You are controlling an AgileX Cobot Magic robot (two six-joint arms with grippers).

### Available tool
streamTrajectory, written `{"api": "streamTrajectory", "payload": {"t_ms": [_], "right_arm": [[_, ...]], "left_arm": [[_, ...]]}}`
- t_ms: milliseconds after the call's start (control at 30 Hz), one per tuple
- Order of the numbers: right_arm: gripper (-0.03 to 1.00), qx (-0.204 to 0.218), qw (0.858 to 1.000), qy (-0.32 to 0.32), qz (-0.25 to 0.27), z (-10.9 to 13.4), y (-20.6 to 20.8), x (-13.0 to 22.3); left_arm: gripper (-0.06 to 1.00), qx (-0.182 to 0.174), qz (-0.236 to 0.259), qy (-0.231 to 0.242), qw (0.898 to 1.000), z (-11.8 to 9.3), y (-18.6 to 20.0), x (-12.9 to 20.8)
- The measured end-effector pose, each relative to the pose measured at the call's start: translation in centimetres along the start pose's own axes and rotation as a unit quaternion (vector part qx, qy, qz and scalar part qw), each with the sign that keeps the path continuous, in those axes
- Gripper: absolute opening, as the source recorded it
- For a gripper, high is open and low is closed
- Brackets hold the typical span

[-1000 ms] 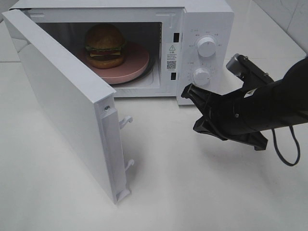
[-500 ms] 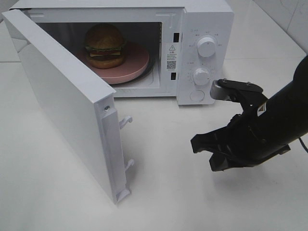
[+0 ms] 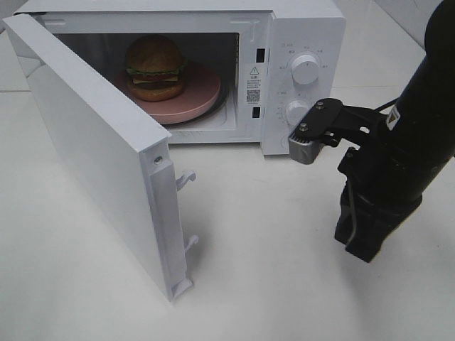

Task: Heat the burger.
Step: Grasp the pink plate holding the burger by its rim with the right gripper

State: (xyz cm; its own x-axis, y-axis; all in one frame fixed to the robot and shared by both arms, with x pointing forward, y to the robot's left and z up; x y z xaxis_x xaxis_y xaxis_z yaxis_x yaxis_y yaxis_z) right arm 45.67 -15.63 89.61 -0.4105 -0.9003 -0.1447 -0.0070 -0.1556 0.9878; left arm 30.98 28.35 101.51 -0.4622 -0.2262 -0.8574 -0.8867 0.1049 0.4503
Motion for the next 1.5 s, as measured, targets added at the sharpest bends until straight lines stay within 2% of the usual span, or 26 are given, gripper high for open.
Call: {"api": "streamTrajectory", "payload": {"t_ms": [33, 67, 133, 167, 233, 267, 300, 367, 400, 433, 467, 500, 533, 567, 633, 767, 867, 1200, 1233, 1267, 1333, 1367, 1467, 1500], "right_arm": [[0.03, 0.000, 1.000, 0.000, 0.000, 0.0, 0.0, 0.0], [0.04, 0.005, 0.998, 0.060, 0.013, -0.3, 0.3, 0.3], [0.04, 0.007, 0.996, 0.083, 0.018, -0.4, 0.4, 0.4], [0.04, 0.012, 0.991, 0.129, 0.023, -0.7, 0.5, 0.5], [0.04, 0.013, 0.987, 0.155, 0.026, -0.7, 0.6, 0.6], [0.05, 0.014, 0.978, 0.208, 0.028, -0.8, 0.6, 0.6], [0.05, 0.014, 0.978, 0.208, 0.028, -0.8, 0.6, 0.6], [0.05, 0.017, 0.957, 0.287, 0.026, -1.0, 0.7, 0.4], [0.05, 0.017, 0.957, 0.287, 0.026, -1.0, 0.7, 0.4], [0.06, 0.017, 0.941, 0.338, 0.026, -1.0, 0.7, 0.4], [0.06, 0.016, 0.931, 0.363, 0.027, -1.0, 0.7, 0.4], [0.06, 0.016, 0.931, 0.363, 0.027, -1.0, 0.7, 0.4], [0.07, 0.015, 0.917, 0.399, 0.027, -1.0, 0.7, 0.4], [0.07, 0.015, 0.917, 0.399, 0.027, -1.0, 0.7, 0.4], [0.07, 0.015, 0.900, 0.435, 0.028, -1.1, 0.7, 0.3], [0.08, 0.027, 0.892, 0.451, 0.023, -1.4, 0.7, 0.0], [0.09, 0.056, 0.886, 0.461, 0.018, -2.3, 0.8, -0.7], [0.17, 0.116, 0.870, 0.479, -0.001, -3.8, 1.2, -2.4], [0.22, 0.139, 0.867, 0.478, -0.010, -4.3, 1.4, -3.1], [0.22, 0.139, 0.867, 0.478, -0.010, -4.3, 1.4, -3.1], [0.34, 0.174, 0.863, 0.474, -0.026, -5.1, 1.8, -4.1], [0.47, 0.194, 0.864, 0.464, -0.037, -5.6, 2.1, -4.8], [0.53, 0.200, 0.867, 0.454, -0.043, -5.7, 2.2, -5.0], [0.66, 0.209, 0.875, 0.434, -0.053, -5.9, 2.4, -5.3]], "left_arm": [[0.99, 0.000, 0.000, 0.000, 1.000, 0.0, 0.0, 0.0], [0.99, 0.000, 0.000, 0.000, 1.000, 0.0, 0.0, 0.0], [0.99, 0.000, 0.000, 0.000, 1.000, 0.0, 0.0, 0.0], [0.99, 0.000, 0.000, 0.000, 1.000, 0.0, 0.0, 0.0], [0.99, 0.000, 0.000, 0.000, 1.000, 0.0, 0.0, 0.0], [0.99, 0.000, 0.000, 0.000, 1.000, 0.0, 0.0, 0.0], [0.99, 0.000, 0.000, 0.000, 1.000, 0.0, 0.0, 0.0], [0.99, 0.000, 0.000, 0.000, 1.000, 0.0, 0.0, 0.0], [0.99, 0.000, 0.000, 0.000, 1.000, 0.0, 0.0, 0.0], [0.99, 0.000, 0.000, 0.000, 1.000, 0.0, 0.0, 0.0], [0.99, 0.000, 0.000, 0.000, 1.000, 0.0, 0.0, 0.0], [0.99, 0.000, 0.000, 0.000, 1.000, 0.0, 0.0, 0.0], [0.99, 0.000, 0.000, 0.000, 1.000, 0.0, 0.0, 0.0], [0.99, 0.000, 0.000, 0.000, 1.000, 0.0, 0.0, 0.0], [0.99, 0.000, 0.000, 0.000, 1.000, 0.0, 0.0, 0.0], [0.99, 0.000, 0.000, 0.000, 1.000, 0.0, 0.0, 0.0], [0.99, 0.000, 0.000, 0.000, 1.000, 0.0, 0.0, 0.0], [0.99, 0.000, 0.000, 0.000, 1.000, 0.0, 0.0, 0.0], [0.99, 0.000, 0.000, 0.000, 1.000, 0.0, 0.0, 0.0], [0.99, 0.000, 0.000, 0.000, 1.000, 0.0, 0.0, 0.0], [0.99, 0.000, 0.000, 0.000, 1.000, 0.0, 0.0, 0.0], [0.99, 0.000, 0.000, 0.000, 1.000, 0.0, 0.0, 0.0], [0.99, 0.000, 0.000, 0.000, 1.000, 0.0, 0.0, 0.0], [0.99, 0.000, 0.000, 0.000, 1.000, 0.0, 0.0, 0.0]]}}
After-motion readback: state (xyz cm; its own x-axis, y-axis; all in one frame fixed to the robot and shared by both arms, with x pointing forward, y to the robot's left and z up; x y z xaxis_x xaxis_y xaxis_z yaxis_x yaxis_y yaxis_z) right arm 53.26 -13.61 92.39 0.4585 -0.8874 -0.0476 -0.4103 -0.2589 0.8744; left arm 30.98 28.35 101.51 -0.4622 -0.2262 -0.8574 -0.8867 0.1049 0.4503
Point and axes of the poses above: a point on each arm's last joint axis where the gripper is mounted, y pointing back along that axis away from the gripper, z along the wrist's bending axis when the last joint is at zero, x = y × z, the point moved 9 cm from there along -y, pointing out along that axis toward the gripper, and after that the axes turned 12 degrees about y, right-handed, at the moved point
